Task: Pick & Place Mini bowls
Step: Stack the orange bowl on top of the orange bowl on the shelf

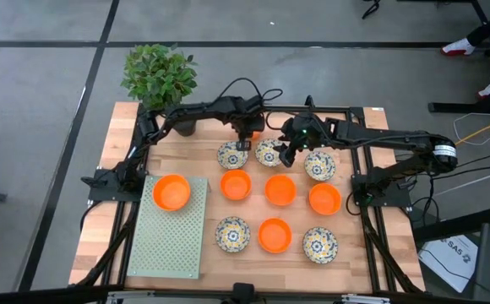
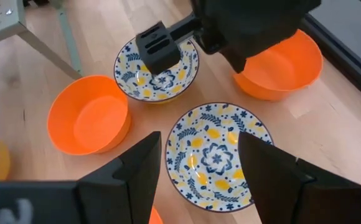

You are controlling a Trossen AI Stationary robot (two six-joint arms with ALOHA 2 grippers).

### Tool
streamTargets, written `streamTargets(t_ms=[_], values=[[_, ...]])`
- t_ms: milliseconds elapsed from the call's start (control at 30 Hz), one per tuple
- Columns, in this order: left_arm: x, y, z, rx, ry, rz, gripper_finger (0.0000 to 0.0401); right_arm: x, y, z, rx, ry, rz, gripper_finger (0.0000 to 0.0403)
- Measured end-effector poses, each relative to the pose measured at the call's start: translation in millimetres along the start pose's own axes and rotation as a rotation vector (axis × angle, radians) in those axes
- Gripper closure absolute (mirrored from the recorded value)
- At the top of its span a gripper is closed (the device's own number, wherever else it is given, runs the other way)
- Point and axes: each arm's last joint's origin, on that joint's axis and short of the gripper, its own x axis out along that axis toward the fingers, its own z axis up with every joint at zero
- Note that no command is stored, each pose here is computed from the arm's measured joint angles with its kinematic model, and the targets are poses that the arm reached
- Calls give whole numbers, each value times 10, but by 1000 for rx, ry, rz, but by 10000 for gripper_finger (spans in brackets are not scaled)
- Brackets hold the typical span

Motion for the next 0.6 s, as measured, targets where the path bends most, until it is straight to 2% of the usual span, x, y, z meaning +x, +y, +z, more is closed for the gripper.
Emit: streamTargets(t_ms=[133,267,400,600], values=[[-109,28,67,7,-18,0,400,-27,7,30,20,3,0,190],[-232,74,138,0,-42,11,400,-125,35,181,41,-49,12,190],[-299,90,167,13,-47,12,400,-257,65,349,2,-97,20,190],[-279,76,133,27,-33,-20,400,-440,68,508,-51,-114,-66,190]])
